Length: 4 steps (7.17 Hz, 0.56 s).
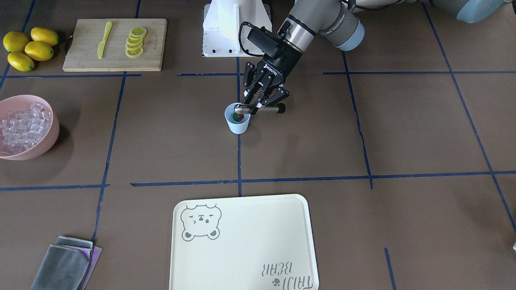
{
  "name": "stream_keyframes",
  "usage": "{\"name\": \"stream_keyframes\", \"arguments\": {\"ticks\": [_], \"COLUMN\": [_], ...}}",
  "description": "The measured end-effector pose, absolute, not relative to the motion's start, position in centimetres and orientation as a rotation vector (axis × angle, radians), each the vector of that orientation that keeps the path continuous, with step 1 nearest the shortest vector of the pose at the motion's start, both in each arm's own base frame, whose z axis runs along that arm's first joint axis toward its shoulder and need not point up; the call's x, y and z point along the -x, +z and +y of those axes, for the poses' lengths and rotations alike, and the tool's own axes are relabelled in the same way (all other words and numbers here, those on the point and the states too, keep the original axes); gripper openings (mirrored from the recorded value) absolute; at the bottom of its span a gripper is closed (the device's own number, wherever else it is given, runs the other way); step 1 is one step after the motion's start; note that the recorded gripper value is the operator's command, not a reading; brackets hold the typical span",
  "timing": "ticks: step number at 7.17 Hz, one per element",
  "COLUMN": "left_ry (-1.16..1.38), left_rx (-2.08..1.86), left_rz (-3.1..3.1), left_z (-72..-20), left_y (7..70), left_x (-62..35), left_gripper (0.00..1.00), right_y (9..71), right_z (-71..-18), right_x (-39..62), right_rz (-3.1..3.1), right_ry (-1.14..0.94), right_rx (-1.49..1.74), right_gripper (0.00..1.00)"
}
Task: Mash ice and strawberries in cup
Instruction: 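Lift the muddler out of the cup and carry it back with the left gripper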
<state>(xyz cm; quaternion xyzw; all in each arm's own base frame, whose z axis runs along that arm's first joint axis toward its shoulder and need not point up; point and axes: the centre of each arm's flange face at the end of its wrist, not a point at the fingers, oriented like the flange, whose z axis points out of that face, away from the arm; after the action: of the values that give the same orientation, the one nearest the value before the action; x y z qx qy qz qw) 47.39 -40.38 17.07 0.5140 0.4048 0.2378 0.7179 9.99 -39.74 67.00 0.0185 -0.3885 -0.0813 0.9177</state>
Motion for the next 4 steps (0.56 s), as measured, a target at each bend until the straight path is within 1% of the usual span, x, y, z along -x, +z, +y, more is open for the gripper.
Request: {"name": "stream_keyframes", "arguments": {"ticks": [4], "left_ry": [0.674], "left_rx": [-0.876], "left_rz": [0.504], "left_z": [-44.7], "left_y": [21.4], "left_x": [-45.2], "left_gripper": [0.01], "right_y": [67.1], "right_z": [-39.5], "right_x": [-10.0], "right_rz": [-0.799], "right_ry": [-0.167], "right_rx": [-0.036], "right_gripper": [1.0]}}
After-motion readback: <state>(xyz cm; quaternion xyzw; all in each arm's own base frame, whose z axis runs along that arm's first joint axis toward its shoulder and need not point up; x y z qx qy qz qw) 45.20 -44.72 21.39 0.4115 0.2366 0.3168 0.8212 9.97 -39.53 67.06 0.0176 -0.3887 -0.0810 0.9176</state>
